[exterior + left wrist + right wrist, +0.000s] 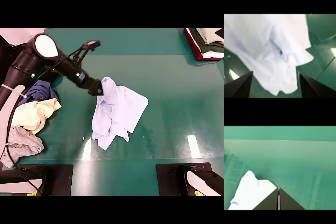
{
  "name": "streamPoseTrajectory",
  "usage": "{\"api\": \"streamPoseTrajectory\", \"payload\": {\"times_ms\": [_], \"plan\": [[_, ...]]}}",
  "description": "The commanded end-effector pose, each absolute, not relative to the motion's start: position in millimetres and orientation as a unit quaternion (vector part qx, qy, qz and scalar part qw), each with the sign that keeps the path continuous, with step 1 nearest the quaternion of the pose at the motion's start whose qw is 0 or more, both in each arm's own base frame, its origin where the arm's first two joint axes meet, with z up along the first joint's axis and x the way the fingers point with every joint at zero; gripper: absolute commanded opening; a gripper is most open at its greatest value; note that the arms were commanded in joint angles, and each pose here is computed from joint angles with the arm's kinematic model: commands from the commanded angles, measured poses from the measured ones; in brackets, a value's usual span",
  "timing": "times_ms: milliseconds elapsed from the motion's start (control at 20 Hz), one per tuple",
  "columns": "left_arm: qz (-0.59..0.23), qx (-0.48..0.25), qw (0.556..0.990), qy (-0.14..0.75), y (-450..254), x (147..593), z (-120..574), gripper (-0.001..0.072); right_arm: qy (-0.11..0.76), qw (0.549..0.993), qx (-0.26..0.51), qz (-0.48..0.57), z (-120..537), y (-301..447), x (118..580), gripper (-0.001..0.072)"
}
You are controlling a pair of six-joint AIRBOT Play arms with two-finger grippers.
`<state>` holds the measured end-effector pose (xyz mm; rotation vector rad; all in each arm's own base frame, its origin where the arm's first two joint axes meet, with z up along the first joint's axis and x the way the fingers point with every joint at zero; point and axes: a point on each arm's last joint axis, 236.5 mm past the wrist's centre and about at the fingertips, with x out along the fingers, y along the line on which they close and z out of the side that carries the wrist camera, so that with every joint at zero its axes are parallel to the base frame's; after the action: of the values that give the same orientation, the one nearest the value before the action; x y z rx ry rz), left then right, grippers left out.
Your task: Fold the shirts.
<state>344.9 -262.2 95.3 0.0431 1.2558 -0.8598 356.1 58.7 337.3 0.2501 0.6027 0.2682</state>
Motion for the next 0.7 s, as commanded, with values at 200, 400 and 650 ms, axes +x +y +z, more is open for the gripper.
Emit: {"api": "streamPoseTrajectory", "payload": {"times_ms": [200,400,650], "plan": [[-0.299,-0.034,0.707,0.640,-220.8,292.8,-26.1,0.0664,0.303,0.936,0.121,0.133,334.2,59.7,353.8,0.0019],[-0.305,-0.079,0.717,0.622,-234.1,293.1,-49.7,0.0662,0.313,0.932,0.122,0.135,329.3,60.8,353.6,0.0019],[-0.324,-0.107,0.707,0.619,-249.7,296.6,-57.0,0.0105,0.407,0.895,0.123,0.137,278.6,61.0,360.4,0.0019]]}}
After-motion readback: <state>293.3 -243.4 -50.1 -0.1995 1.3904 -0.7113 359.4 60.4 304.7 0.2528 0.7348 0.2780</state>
